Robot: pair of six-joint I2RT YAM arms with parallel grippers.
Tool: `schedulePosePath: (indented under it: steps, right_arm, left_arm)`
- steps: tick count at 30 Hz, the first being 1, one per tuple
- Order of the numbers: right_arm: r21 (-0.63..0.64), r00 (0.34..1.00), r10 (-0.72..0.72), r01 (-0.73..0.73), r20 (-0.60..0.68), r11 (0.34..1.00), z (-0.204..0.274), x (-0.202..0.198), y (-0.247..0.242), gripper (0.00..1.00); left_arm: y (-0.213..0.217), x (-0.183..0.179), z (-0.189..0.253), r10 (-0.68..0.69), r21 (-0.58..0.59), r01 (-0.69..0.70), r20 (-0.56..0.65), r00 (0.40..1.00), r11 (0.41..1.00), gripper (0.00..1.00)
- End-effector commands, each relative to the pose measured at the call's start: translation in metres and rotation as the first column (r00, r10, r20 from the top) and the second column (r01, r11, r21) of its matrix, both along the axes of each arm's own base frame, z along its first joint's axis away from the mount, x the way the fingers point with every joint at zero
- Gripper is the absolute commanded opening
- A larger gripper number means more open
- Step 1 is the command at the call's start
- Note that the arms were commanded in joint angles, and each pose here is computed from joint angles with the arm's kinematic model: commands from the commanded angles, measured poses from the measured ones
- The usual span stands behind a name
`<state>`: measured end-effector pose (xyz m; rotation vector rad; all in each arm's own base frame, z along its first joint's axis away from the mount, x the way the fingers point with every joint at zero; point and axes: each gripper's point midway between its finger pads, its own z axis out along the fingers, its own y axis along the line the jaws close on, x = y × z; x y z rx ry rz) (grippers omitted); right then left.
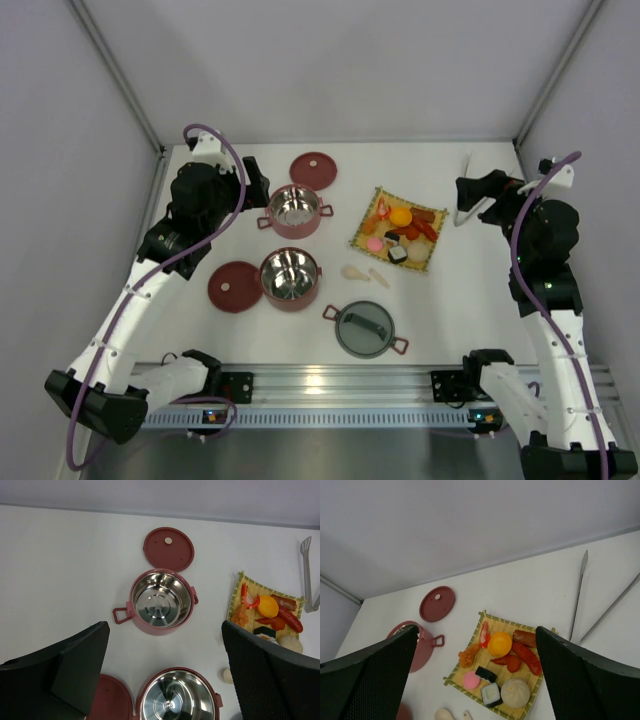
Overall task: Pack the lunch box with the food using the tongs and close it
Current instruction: Pick up the clamp at the center of the board.
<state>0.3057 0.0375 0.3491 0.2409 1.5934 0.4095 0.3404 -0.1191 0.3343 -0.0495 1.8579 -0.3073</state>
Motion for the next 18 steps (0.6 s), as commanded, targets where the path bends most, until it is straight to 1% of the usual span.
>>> schedulePosePath:
  steps: [1, 18]
  right_arm:
    - [-0.004, 0.998, -0.043, 0.043, 0.042, 0.999, 0.0178, -0.0065, -0.0097, 0.99]
    - [-0.005, 0.997, -0.071, 0.071, 0.009, 0.997, 0.0169, -0.0064, -0.0145, 0.99]
  left_arm:
    - [-0.0003, 0.0015, -0.0005, -0.003, 0.010, 0.002, 0.008, 1.000, 1.000, 0.99]
    - [-0.0019, 0.0006, -0.0008, -0.010, 0.003, 0.010, 0.003, 1.000, 1.000, 0.99]
